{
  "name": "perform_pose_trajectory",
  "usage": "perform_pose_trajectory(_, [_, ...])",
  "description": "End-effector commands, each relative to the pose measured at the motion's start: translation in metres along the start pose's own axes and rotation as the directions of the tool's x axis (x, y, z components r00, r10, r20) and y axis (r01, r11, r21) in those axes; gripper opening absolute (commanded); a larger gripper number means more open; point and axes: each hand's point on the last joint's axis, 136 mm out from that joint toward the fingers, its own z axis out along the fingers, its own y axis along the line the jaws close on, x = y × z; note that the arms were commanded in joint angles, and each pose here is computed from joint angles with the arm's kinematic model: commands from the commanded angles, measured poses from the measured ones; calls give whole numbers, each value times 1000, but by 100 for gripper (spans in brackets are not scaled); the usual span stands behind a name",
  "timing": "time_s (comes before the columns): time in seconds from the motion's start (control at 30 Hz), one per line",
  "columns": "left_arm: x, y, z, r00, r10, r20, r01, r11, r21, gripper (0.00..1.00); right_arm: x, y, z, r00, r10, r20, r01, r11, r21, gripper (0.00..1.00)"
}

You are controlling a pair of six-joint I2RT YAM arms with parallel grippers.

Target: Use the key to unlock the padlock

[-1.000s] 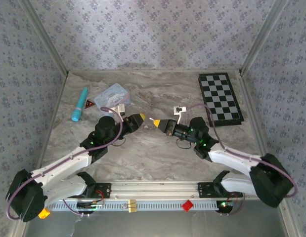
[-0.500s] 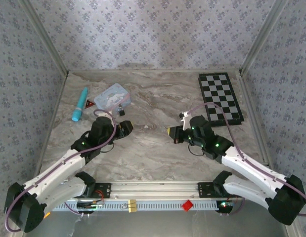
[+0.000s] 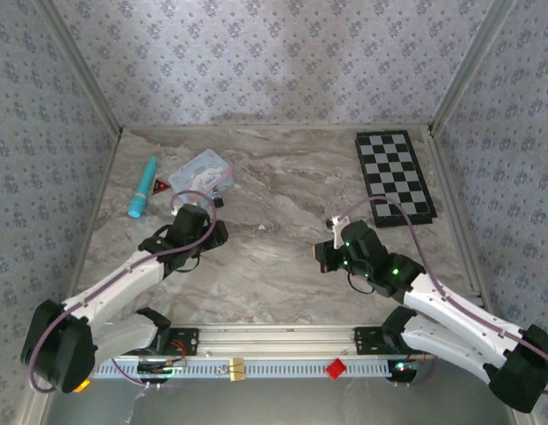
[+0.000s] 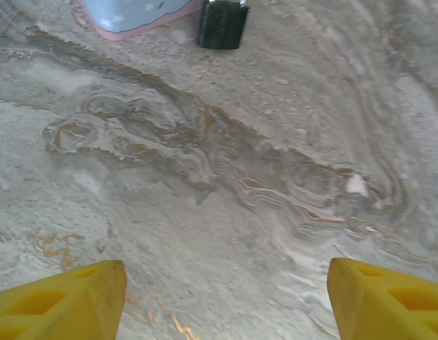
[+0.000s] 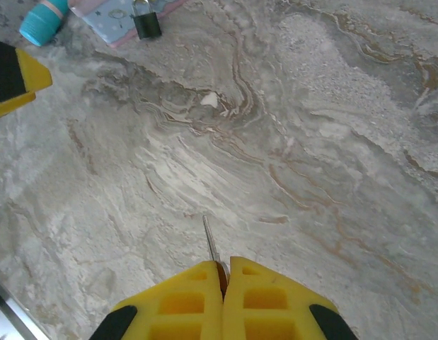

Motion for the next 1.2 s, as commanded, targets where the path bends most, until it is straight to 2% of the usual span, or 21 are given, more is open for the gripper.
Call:
perform_pose_trajectory(0.0, [-20, -11, 6, 999, 24, 47, -24, 1000, 19, 79, 5, -8, -3, 999, -36, 8, 35, 999, 32, 0])
perform_pose_trajectory(0.5, [-49, 13, 53, 994, 80, 71, -73, 993, -95, 89, 13, -21, 7, 997, -64, 32, 62, 997, 51, 0])
perform_pose_trajectory(0.63, [-54, 21, 64, 996, 60, 65, -53, 993, -105, 90, 18, -26, 10, 996, -82, 24, 81, 995, 55, 0])
perform_pose_trajectory(0.9, [-63, 25, 78, 996, 67, 62, -59, 991, -118, 98, 18, -32, 17, 997, -71, 22, 70, 997, 41, 0])
perform_pose_trajectory(1.17, [-70, 35, 88, 996, 58, 71, -49, 990, -129, 99, 18, -29, 29, 998, -65, 2, 65, 998, 17, 0])
